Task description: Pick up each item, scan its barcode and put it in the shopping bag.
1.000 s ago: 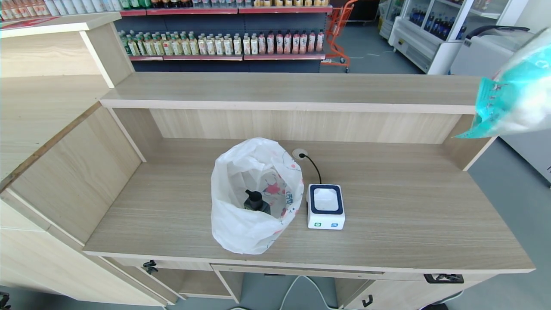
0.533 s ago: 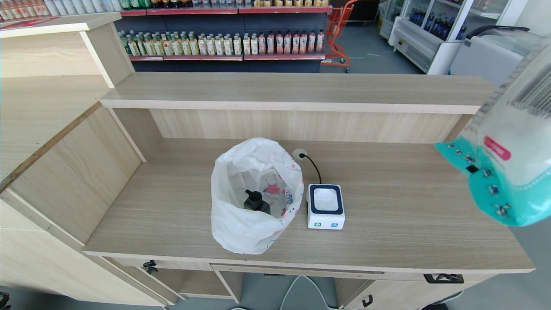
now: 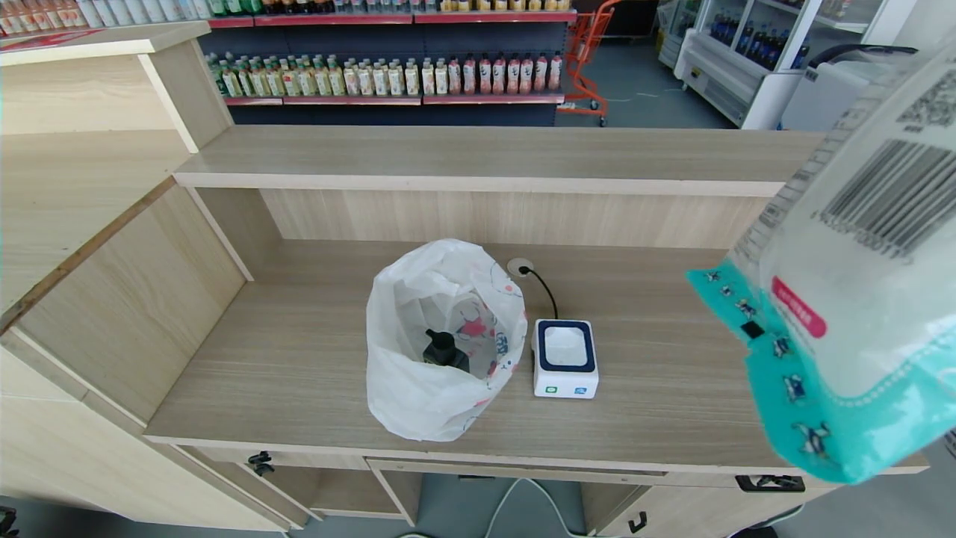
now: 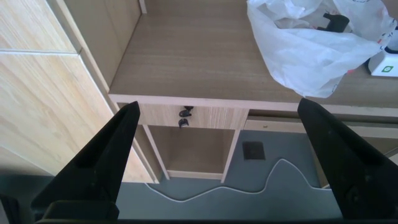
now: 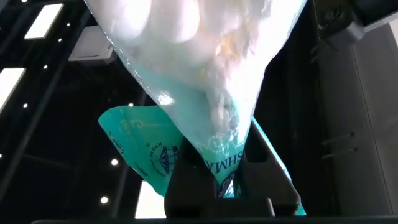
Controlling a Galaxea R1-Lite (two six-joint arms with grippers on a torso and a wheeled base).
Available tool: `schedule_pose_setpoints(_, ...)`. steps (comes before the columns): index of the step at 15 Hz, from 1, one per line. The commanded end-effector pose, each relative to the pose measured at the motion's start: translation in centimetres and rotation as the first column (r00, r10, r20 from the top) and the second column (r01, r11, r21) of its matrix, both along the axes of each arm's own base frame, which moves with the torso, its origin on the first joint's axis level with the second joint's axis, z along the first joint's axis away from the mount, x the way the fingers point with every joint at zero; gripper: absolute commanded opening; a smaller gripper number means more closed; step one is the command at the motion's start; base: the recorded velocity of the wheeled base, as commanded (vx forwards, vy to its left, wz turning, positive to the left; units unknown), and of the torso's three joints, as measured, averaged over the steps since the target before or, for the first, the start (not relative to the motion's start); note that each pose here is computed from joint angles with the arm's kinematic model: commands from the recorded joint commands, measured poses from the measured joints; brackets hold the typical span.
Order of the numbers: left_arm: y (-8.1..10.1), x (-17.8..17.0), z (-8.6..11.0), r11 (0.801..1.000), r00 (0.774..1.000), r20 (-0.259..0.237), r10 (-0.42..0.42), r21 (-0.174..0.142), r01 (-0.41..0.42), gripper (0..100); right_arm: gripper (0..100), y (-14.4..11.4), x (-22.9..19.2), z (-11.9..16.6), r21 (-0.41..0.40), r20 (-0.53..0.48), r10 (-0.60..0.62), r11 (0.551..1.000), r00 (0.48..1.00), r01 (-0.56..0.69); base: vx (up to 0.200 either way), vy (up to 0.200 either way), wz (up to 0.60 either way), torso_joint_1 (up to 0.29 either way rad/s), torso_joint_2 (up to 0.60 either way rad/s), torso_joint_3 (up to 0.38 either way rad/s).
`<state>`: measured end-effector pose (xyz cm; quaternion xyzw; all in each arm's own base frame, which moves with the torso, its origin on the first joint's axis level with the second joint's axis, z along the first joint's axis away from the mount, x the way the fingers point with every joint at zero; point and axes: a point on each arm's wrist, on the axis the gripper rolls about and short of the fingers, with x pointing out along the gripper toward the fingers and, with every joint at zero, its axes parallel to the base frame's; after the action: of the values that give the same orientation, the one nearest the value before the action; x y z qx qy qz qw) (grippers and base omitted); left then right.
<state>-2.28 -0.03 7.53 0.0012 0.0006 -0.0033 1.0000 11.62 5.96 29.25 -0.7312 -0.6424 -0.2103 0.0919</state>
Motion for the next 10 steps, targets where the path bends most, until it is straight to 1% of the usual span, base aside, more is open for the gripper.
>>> schedule_pose_setpoints(1,0.0,0.0,0.0,1.0,1.0,0.0,0.0,0.001,0.0,100,0,0.2,0.4,-0.6,-0.013,-0.01,-0.001,1.0,1.0,0.001,0.0,0.0,0.0,0.0,0.0,0.0)
schedule_pose_setpoints(4,0.0,0.0,0.0,1.0,1.0,0.0,-0.001,-0.001,0.001,100,0,0.3,0.3,-0.9,-0.022,-0.002,-0.003,1.0,1.0,0.003,0.0,0.0,0.0,0.0,0.0,0.0)
schedule_pose_setpoints(5,0.0,0.0,0.0,1.0,1.0,0.0,0.0,0.001,0.0,100,0,0.4,0.0,-0.9,-0.023,0.004,0.013,1.0,1.0,-0.013,0.0,0.0,0.0,0.0,0.0,0.0)
schedule_pose_setpoints(7,0.0,0.0,0.0,1.0,1.0,0.0,0.0,0.001,0.0,100,0,0.1,-1.9,-0.8,-0.011,0.042,0.046,0.999,0.998,-0.046,0.0,0.0,0.0,0.0,0.0,0.0)
schedule_pose_setpoints(10,0.0,0.0,0.0,1.0,1.0,0.0,0.0,0.001,0.0,100,0,0.1,-2.6,-1.1,-0.013,0.038,0.079,0.997,0.996,-0.078,0.0,0.0,0.0,0.0,0.0,0.0)
